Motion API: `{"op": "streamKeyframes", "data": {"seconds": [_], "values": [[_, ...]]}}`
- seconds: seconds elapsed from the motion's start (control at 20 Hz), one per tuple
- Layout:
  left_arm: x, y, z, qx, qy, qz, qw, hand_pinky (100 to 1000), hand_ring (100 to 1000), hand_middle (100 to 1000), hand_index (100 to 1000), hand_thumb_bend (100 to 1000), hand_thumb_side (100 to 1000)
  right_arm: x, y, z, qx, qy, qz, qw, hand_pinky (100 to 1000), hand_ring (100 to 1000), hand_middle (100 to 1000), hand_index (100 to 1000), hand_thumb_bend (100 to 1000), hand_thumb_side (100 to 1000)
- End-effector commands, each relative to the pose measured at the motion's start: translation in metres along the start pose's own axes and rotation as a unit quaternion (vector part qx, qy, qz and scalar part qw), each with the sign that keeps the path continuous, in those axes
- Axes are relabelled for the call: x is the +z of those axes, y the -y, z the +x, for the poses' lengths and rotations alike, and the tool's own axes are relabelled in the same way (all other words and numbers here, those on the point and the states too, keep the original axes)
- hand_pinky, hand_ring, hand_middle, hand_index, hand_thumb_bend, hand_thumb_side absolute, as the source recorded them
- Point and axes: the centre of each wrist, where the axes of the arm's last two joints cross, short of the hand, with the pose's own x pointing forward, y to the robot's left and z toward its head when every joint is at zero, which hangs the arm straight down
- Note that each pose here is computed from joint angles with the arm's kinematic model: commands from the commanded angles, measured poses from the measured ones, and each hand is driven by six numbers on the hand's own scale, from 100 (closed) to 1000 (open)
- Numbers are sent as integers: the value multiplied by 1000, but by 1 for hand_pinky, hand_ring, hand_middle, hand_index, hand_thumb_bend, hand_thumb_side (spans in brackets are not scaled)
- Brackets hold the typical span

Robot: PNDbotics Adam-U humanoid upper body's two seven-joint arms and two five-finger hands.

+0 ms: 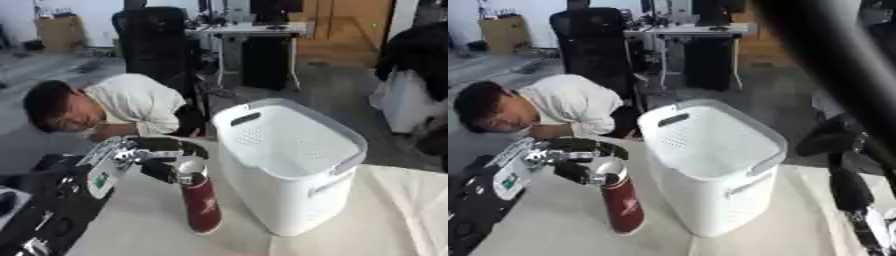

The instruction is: Pick up objects on the table and place them in the box.

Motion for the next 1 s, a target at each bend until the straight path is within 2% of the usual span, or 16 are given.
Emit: {"op": "streamKeyframes", "data": {"seconds": [0.05, 0.8, 1.0], "values": [[4, -10, -1, -50, 51, -53, 996, 1000, 1000, 1000, 1000, 369, 1000, -5, 4, 3, 4, 13, -3, 1000, 287, 573, 573, 685, 100, 907], [2, 1, -5, -54, 52, -79, 994, 1000, 1000, 1000, 1000, 391, 1000, -6, 4, 3, 4, 12, 2, 1000, 289, 576, 576, 687, 100, 910], [1, 3, -5, -56, 52, -86, 993, 1000, 1000, 1000, 1000, 370, 1000, -6, 4, 3, 4, 13, 2, 1000, 290, 577, 577, 688, 100, 910]]}}
